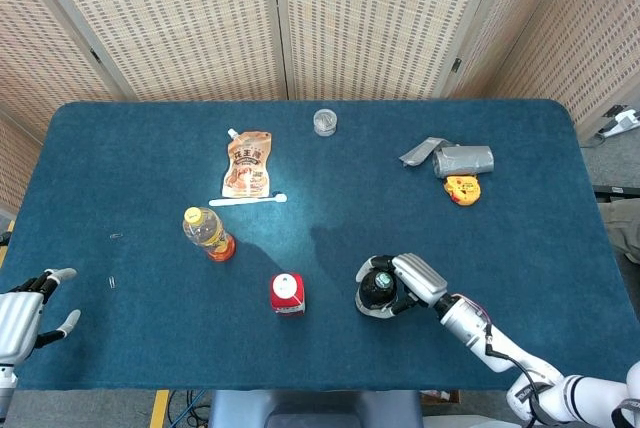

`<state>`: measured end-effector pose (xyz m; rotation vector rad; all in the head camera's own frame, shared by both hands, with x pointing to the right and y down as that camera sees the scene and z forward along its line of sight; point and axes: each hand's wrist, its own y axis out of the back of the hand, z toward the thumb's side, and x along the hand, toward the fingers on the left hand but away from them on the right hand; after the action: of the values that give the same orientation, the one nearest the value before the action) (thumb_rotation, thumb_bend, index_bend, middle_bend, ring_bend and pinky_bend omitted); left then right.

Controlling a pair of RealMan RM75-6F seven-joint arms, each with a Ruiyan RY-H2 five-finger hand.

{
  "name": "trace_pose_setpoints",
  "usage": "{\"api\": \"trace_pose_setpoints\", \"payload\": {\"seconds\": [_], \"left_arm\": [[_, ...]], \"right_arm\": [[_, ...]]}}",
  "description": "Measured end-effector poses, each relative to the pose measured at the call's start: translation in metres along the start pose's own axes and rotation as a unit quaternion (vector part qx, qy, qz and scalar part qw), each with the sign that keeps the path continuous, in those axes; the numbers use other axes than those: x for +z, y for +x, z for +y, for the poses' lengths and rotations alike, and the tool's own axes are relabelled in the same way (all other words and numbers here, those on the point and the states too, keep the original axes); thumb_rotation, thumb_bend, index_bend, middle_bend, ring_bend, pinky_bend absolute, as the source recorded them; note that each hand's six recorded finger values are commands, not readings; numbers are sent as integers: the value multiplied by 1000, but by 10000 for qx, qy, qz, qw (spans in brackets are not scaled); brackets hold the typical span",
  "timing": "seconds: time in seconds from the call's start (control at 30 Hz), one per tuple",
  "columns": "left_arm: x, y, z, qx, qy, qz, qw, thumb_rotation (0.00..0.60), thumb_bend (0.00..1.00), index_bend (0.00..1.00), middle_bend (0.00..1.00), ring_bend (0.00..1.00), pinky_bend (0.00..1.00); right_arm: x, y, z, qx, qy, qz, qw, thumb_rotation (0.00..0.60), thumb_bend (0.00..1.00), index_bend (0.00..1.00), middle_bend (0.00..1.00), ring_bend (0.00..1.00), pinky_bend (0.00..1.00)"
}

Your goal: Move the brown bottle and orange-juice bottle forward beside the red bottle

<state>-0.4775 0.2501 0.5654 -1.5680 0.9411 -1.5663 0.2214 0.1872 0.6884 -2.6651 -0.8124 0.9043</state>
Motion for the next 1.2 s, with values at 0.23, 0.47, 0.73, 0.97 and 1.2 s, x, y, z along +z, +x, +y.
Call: {"api": "trace_pose_setpoints", "payload": {"seconds": [0.23, 0.47, 0.73, 0.97, 1.2], "left_arm": [[0, 0, 0, 1, 0, 9, 10000, 600, 239, 512, 321, 398, 559], [0, 0, 0, -3, 3, 9, 10000, 600, 240, 512, 321, 398, 559], [0, 0, 0, -10, 13, 9, 10000, 600, 239, 512, 321, 398, 559], [-1, 1, -1, -20, 18, 23, 10000, 600, 239, 512, 321, 398, 559], [-1, 1, -1, -13, 10, 27, 10000, 600, 240, 474, 321, 398, 559]], "right_arm": [[-2, -2, -4, -37, 153, 38, 9999, 600, 161, 488, 527, 496, 645], [-2, -2, -5, -20, 259, 129, 9996, 600, 108, 450, 408, 392, 583], [-1, 0, -4, 26, 400, 179, 9990, 600, 1, 172, 228, 247, 481], [4, 3, 1, -25, 461, 229, 9987, 600, 0, 85, 173, 205, 445], [15, 12, 12, -149, 715, 324, 9968, 600, 0, 82, 171, 205, 442]]}}
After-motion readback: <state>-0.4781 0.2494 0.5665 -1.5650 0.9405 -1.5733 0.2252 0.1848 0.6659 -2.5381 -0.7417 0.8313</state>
